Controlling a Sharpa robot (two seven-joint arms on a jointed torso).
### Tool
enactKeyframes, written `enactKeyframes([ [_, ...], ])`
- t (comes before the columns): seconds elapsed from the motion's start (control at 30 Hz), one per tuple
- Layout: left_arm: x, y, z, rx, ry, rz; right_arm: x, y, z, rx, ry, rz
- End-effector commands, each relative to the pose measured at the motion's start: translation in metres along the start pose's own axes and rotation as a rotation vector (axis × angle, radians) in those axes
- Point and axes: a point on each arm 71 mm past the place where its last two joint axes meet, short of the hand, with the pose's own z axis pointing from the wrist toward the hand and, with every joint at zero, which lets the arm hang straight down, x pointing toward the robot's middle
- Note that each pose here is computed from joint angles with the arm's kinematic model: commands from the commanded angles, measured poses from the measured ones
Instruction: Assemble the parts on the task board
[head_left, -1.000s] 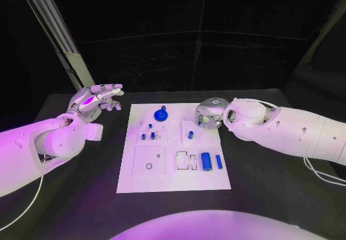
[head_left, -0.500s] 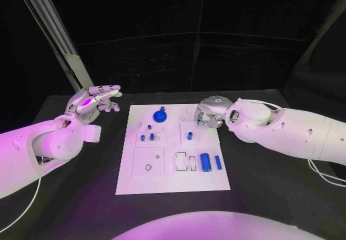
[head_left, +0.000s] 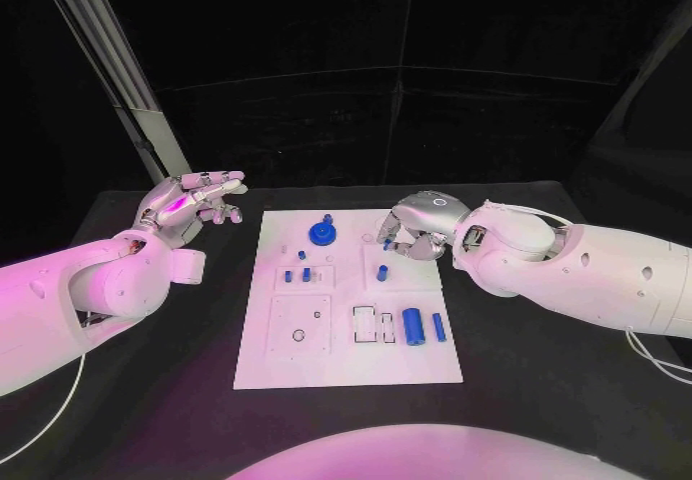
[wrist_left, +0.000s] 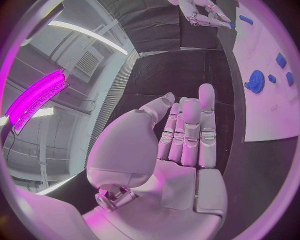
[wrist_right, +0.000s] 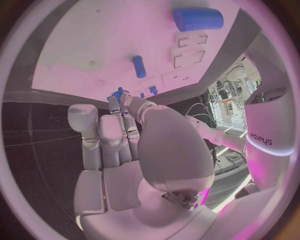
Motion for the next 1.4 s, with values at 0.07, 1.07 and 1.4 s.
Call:
enactKeyframes([
  [0.07,0.0048,-0.0003,0.0015,0.007,0.019,-0.012,-0.009,0.025,0.006,-0.080,-0.090,0.074],
  [1.07,0.0231,0.0055,0.0111,-0.009,0.071,-0.032,0.068,0.106,0.028,-0.229,0.072,0.120],
  [1.4,0.0251,0.0061,0.0121,-0.010,0.076,-0.034,0.072,0.112,0.033,-0.217,0.065,0.090],
])
